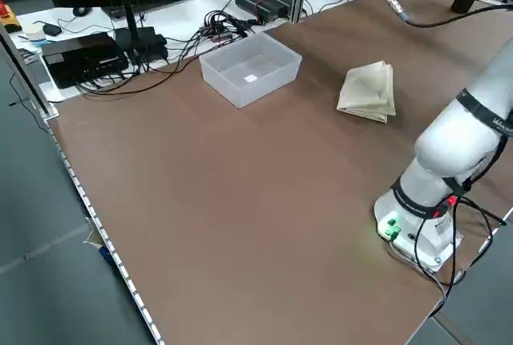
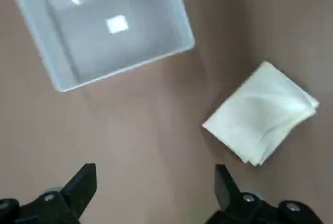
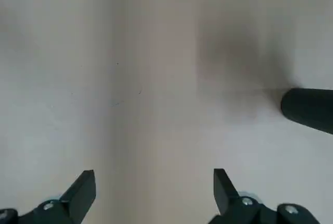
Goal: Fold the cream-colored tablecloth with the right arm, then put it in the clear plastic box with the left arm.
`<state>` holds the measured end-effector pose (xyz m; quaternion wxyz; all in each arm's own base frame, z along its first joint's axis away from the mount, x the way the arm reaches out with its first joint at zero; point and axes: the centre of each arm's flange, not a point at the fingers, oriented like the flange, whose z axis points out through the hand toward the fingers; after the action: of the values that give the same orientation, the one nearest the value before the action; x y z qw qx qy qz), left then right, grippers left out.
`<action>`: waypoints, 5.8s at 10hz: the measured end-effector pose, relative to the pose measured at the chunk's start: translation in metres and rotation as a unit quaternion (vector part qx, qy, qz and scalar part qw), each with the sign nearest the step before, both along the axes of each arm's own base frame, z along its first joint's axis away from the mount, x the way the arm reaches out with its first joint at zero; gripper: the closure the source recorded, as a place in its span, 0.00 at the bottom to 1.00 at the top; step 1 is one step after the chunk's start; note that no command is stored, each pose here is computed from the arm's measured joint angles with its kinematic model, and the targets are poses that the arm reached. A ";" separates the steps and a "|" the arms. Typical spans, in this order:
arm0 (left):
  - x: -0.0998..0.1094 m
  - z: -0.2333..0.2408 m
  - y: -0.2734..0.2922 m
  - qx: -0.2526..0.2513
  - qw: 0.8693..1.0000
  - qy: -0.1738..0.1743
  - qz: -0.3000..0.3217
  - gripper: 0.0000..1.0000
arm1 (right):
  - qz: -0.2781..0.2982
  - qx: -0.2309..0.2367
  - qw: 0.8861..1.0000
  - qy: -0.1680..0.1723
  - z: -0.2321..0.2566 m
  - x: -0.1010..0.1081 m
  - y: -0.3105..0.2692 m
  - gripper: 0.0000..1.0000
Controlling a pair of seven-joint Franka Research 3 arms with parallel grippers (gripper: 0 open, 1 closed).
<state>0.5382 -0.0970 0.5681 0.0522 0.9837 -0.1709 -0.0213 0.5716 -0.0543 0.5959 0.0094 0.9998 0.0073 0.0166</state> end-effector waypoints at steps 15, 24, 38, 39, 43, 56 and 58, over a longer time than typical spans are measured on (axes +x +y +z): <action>0.060 -0.347 -0.158 -0.112 0.953 0.174 -0.221 0.00 | -0.001 0.000 1.000 -0.001 0.000 0.000 -0.001 0.00; 0.045 -0.406 -0.187 -0.129 0.945 0.178 -0.243 0.00 | -0.001 0.000 1.000 -0.001 0.001 0.000 -0.001 0.00; -0.004 -0.425 -0.233 -0.150 0.930 0.221 -0.252 0.15 | -0.014 0.001 1.000 0.001 0.026 -0.005 0.005 0.00; -0.006 -0.424 -0.233 -0.149 0.931 0.221 -0.252 0.30 | -0.016 0.002 1.000 0.005 0.026 -0.006 0.005 0.00; -0.015 -0.415 -0.231 -0.146 0.934 0.208 -0.250 0.85 | -0.024 0.003 1.000 0.018 0.039 -0.013 0.000 0.00; 0.091 -0.208 -0.125 -0.107 0.942 0.155 -0.277 0.85 | -0.038 0.003 0.999 0.018 0.018 -0.008 -0.017 0.00; 0.101 -0.186 -0.100 -0.091 0.938 0.138 -0.304 0.85 | -0.038 0.003 0.999 0.020 0.004 -0.006 -0.017 0.00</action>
<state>0.6395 -0.1968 0.3816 0.1555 0.8631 -0.4543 -0.1564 0.5658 -0.0711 0.6002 0.0070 0.9995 -0.0302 -0.0037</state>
